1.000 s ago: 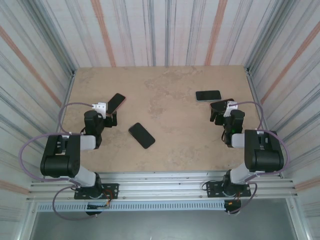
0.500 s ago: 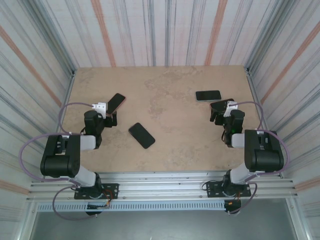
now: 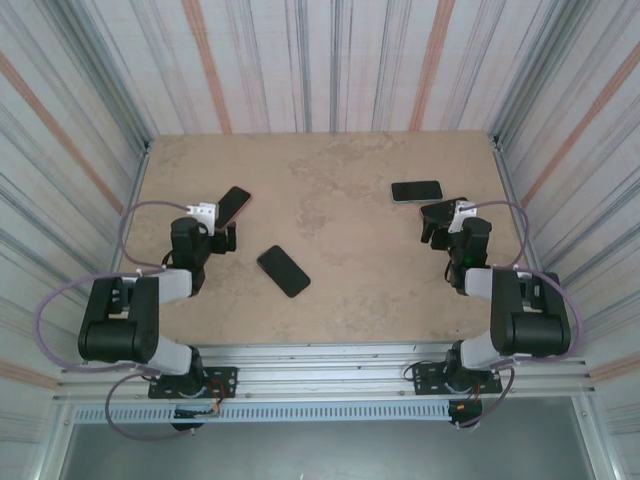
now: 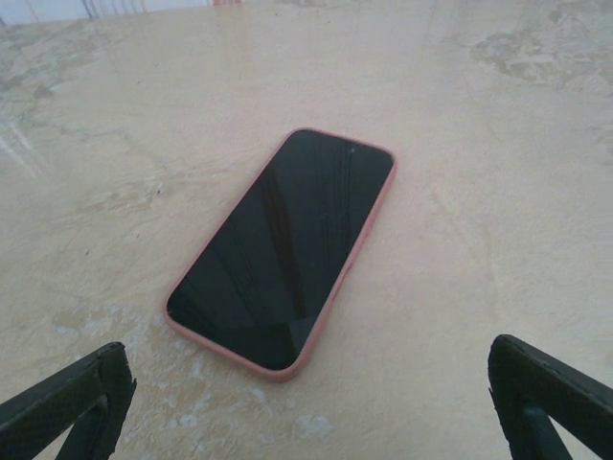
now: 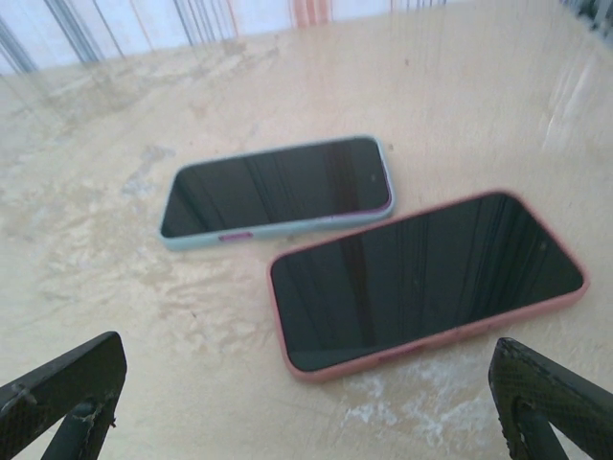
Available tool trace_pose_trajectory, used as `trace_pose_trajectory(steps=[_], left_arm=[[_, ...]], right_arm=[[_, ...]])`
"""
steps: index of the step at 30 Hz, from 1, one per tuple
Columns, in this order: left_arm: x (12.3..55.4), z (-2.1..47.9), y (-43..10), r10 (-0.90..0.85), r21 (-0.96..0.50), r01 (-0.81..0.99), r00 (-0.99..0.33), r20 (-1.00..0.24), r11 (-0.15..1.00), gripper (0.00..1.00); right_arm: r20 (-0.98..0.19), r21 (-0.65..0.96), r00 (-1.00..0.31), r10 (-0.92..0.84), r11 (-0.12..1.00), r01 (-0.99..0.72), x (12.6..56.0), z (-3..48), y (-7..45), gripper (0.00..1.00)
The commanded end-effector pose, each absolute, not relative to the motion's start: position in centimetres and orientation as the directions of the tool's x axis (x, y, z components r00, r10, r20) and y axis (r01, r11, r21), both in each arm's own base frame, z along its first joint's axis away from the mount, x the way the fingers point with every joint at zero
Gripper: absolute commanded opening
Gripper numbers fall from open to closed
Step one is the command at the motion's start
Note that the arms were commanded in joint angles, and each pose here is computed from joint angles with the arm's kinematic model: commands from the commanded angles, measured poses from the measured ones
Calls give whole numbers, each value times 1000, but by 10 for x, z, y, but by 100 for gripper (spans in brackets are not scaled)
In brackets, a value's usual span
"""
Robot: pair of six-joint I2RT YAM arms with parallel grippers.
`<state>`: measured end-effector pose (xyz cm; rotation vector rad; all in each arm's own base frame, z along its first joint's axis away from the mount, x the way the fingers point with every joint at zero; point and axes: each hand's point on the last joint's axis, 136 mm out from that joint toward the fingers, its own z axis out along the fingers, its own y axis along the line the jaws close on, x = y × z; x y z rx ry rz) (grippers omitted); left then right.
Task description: Take the phone out of the phone case
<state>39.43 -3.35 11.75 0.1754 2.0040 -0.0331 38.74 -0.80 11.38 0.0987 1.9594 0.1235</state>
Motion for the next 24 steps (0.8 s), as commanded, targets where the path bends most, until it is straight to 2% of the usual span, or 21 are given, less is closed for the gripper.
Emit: trace_pose_trajectory(steps=[1, 8, 12, 17, 24], left_arm=[[391, 139, -36, 92, 31, 136, -463, -882, 990, 99], [390, 149, -49, 71, -45, 179, -594, -801, 983, 99], [400, 150, -46, 150, 3, 228, -635, -758, 974, 99], [405, 149, -57, 313, -17, 456, -637, -705, 890, 99], [426, 128, -42, 398, -37, 537, -668, -629, 843, 99]], right_arm=[[-917, 142, -380, 123, 990, -23, 384, 136, -2, 99], [-896, 223, -425, 127, 958, -183, 369, 169, 38, 99], [-872, 255, -477, 108, 932, -256, 361, 177, 61, 99], [-850, 280, -522, 75, 903, -326, 352, 183, 91, 99], [-818, 341, -570, 76, 862, -375, 344, 188, 121, 99]])
